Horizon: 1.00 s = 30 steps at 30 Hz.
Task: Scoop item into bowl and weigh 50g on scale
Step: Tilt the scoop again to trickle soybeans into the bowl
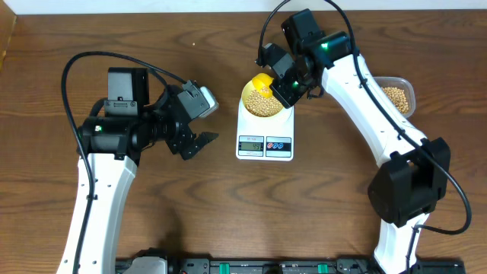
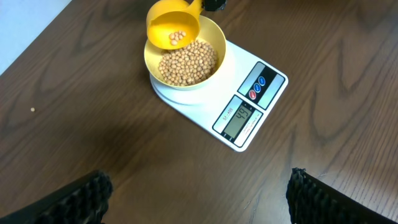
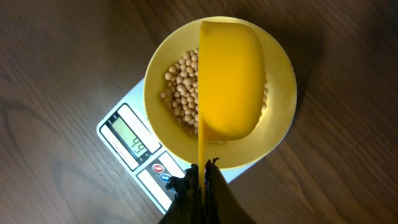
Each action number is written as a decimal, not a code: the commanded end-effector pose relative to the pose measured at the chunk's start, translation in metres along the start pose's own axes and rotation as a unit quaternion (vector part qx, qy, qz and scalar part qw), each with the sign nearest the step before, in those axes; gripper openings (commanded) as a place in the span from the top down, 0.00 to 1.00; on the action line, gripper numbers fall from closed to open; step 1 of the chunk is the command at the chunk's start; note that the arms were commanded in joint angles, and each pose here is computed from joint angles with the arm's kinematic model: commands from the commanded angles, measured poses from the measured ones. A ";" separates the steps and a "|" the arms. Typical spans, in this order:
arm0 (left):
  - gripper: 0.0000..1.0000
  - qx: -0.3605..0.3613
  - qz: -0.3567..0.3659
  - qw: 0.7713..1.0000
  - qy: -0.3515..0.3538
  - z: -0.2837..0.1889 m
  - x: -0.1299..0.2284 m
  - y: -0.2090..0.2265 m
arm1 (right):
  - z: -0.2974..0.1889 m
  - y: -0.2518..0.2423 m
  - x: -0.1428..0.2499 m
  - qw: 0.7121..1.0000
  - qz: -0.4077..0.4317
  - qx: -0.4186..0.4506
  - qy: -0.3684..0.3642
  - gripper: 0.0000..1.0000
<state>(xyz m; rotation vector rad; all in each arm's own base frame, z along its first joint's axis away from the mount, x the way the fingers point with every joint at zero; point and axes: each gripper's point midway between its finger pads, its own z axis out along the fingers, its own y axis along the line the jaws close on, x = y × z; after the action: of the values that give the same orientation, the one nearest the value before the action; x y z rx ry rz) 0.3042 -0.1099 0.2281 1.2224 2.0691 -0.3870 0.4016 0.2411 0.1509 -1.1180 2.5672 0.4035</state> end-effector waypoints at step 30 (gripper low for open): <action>0.08 0.008 -0.011 1.000 0.000 0.003 0.003 -0.001 | -0.015 -0.005 -0.008 0.998 -0.042 0.044 -0.011 0.99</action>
<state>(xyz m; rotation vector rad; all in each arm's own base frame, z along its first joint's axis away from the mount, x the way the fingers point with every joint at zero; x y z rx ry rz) 0.3043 -0.1097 0.2281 1.2220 2.0690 -0.3865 0.4079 0.2352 0.1492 -1.1453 2.5487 0.3026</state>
